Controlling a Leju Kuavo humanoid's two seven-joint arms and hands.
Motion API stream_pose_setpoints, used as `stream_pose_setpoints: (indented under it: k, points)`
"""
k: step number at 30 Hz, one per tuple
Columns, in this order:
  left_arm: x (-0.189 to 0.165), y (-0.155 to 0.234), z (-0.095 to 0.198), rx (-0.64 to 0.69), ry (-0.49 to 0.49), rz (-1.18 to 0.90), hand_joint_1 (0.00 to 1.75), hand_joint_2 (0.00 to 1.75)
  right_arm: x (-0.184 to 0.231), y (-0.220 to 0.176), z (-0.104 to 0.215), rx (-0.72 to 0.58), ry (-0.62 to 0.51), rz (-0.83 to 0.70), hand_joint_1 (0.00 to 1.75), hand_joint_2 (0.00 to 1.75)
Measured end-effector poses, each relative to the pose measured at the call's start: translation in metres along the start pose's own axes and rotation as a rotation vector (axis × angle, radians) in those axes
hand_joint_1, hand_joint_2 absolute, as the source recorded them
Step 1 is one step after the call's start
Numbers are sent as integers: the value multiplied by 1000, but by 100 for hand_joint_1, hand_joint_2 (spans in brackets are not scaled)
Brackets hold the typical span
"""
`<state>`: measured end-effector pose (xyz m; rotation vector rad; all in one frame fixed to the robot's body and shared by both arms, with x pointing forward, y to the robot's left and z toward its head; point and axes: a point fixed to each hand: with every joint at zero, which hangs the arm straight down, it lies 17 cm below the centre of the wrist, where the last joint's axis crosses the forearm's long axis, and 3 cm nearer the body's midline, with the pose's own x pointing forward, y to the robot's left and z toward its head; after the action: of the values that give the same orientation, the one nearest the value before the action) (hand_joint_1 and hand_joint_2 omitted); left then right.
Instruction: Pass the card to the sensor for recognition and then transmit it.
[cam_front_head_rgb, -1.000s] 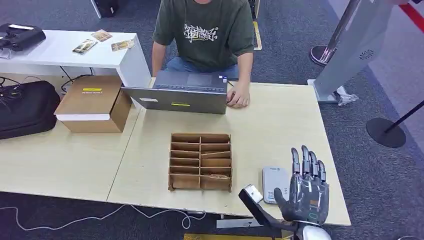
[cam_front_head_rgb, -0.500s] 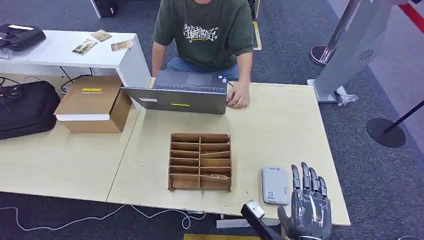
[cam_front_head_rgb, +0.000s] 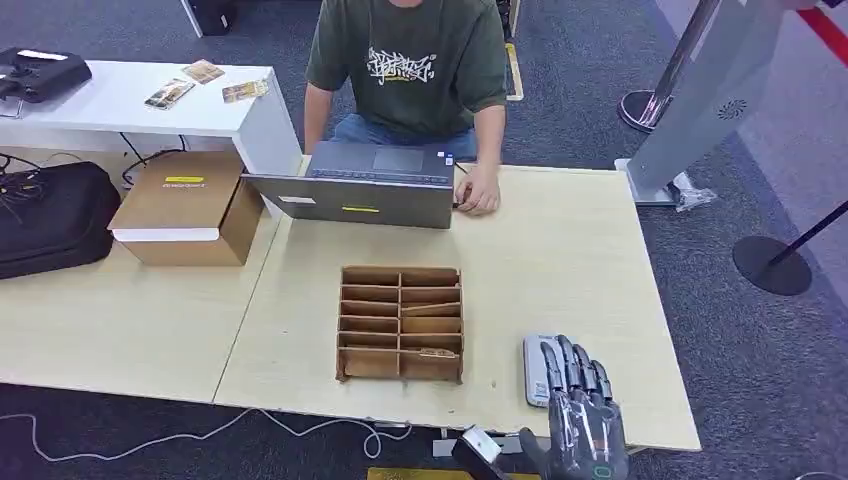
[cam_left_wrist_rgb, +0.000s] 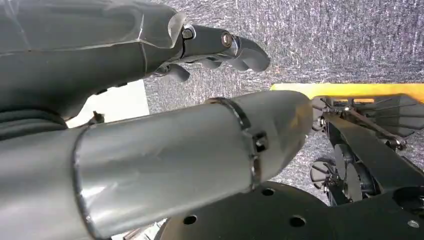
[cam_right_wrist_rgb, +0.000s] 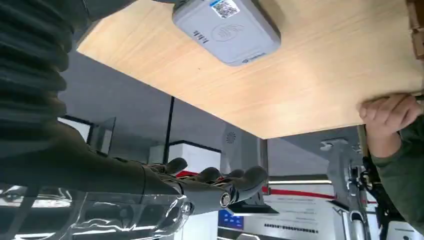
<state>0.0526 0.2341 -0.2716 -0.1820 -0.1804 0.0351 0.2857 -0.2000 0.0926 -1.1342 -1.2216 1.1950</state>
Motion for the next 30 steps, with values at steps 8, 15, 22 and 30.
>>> stream_pose_setpoints:
  k: [8,15,22,30]
  points:
    - [0,-2,0,-3,0,0,0,0,15,-6,-29,-60,-11,-59,0,175]
    - [0,-2,0,-5,2,-20,0,0,33,-1,-46,-70,-23,-120,0,175]
    - [0,0,0,-2,3,-29,0,0,45,5,-52,-48,-33,-152,0,175]
    - [0,2,0,1,10,-23,0,0,57,15,-52,-15,-66,-144,0,175]
